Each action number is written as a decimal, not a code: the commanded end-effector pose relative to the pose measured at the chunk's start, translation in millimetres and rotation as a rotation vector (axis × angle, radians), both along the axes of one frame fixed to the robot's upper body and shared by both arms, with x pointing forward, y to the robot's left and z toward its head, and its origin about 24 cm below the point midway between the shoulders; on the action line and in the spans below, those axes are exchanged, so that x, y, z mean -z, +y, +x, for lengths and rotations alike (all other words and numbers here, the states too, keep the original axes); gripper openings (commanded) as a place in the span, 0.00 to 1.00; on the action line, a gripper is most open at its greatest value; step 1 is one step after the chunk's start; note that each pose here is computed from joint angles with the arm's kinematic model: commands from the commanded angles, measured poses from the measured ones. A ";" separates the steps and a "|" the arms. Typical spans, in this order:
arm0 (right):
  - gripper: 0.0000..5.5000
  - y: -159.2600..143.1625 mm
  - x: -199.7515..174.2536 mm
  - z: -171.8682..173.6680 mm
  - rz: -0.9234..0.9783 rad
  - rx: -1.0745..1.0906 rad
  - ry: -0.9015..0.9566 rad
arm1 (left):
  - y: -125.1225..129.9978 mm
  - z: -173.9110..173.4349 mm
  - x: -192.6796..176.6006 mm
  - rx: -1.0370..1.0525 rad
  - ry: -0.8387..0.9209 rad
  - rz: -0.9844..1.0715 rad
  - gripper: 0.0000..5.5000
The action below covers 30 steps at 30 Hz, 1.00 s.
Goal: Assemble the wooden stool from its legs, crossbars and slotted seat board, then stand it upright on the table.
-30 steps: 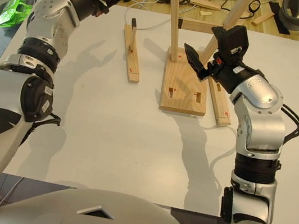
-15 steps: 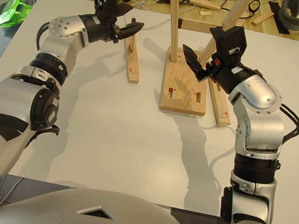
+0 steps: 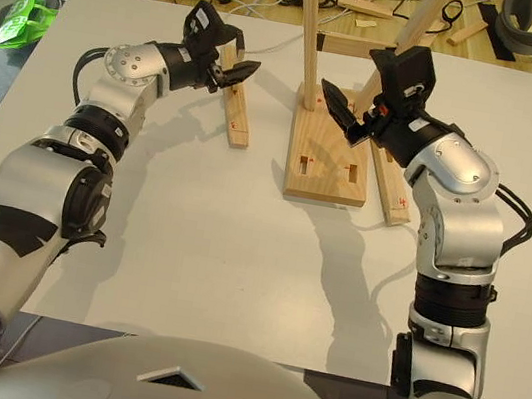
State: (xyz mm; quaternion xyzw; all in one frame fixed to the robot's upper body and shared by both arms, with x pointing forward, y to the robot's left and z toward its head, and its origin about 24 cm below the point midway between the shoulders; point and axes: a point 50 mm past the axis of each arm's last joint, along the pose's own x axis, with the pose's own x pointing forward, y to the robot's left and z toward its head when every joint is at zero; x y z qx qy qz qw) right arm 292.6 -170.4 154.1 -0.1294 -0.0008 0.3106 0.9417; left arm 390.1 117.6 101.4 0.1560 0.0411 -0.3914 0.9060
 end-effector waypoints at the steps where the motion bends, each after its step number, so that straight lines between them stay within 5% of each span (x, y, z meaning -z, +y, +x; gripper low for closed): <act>1: 0.70 3.7 1.0 -1.3 0.003 -0.011 0.007 | -1.6 2.0 -1.0 -0.008 0.010 0.037 0.58; 15: 0.70 5.0 1.8 -1.6 -0.013 -0.011 -0.001 | -3.3 -1.6 9.0 0.016 0.115 0.012 0.25; 30: 0.70 5.0 1.9 -1.6 -0.017 -0.007 -0.011 | -1.1 -10.3 32.7 0.035 0.286 0.116 0.25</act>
